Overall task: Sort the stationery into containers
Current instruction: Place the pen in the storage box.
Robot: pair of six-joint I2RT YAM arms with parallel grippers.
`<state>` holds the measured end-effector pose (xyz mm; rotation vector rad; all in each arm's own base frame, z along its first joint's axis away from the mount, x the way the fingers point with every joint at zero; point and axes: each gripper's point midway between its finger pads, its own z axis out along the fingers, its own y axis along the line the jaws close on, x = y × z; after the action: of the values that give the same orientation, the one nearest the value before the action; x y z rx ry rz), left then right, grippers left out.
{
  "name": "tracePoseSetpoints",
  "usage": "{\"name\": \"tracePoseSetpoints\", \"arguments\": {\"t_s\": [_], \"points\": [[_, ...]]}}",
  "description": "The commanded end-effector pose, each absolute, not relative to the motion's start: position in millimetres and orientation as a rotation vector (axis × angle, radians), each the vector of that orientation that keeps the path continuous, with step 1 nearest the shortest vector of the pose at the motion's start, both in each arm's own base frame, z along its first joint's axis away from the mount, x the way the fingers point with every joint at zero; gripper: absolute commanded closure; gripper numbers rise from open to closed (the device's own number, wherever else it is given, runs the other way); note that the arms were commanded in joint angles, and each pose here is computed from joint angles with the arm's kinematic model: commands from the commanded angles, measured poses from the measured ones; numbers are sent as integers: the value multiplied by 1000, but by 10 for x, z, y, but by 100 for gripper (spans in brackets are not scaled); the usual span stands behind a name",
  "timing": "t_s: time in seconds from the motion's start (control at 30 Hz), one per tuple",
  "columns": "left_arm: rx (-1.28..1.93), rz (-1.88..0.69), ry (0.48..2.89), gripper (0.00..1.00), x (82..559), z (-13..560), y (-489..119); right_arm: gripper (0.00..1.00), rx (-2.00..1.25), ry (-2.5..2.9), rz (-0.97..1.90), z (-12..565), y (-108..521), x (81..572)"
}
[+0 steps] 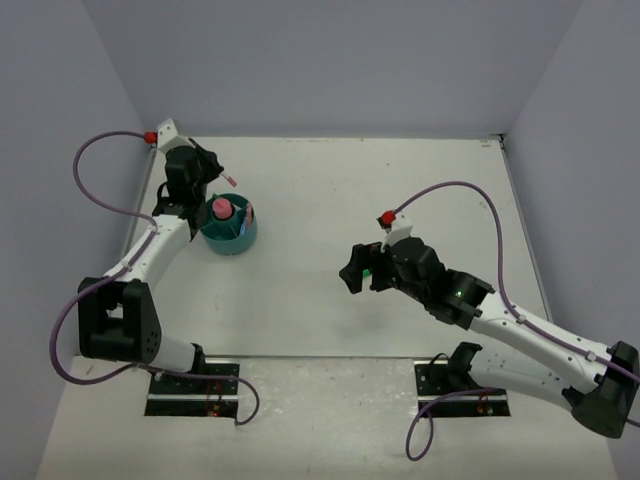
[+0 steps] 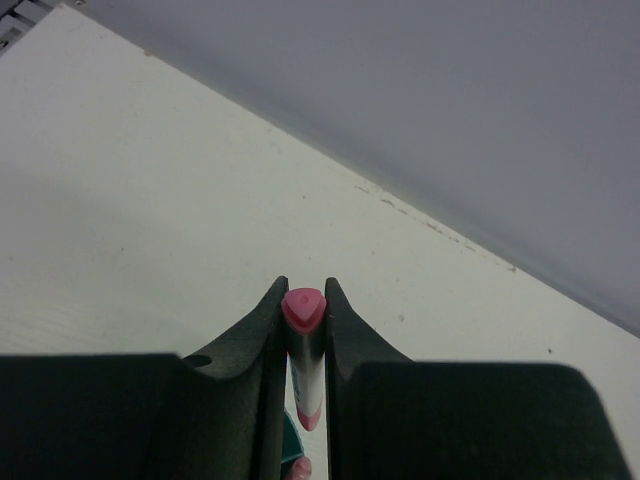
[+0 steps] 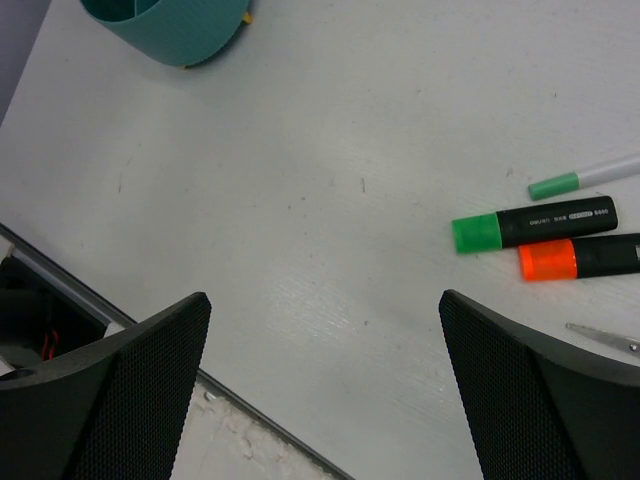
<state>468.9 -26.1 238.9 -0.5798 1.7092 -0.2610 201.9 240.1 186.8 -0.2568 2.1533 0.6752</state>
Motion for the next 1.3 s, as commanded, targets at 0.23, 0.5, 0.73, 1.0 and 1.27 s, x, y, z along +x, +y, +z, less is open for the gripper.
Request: {"name": "tracePoseSetpoints", "arguments": {"t_s": [0.23, 0.5, 0.73, 1.0, 1.27], "points": [[-652, -314, 1634, 100, 4852, 2127, -230, 1, -258, 2060, 829, 2215, 2402, 1854], [-714, -236, 1705, 100, 4809, 1913, -116, 1, -260, 2064, 813, 2233, 2383, 1858], [-741, -228, 1798, 99, 4849, 1739, -141, 1, -266, 2078, 777, 2221, 2354, 1878], [-756, -214, 1826, 72, 4803, 1672, -124, 1, -274, 2076, 768, 2250, 2343, 1880], [-773, -244, 1806, 41, 4725, 1901, -133, 1, -256, 2116, 716, 2153, 2362, 1959]]}}
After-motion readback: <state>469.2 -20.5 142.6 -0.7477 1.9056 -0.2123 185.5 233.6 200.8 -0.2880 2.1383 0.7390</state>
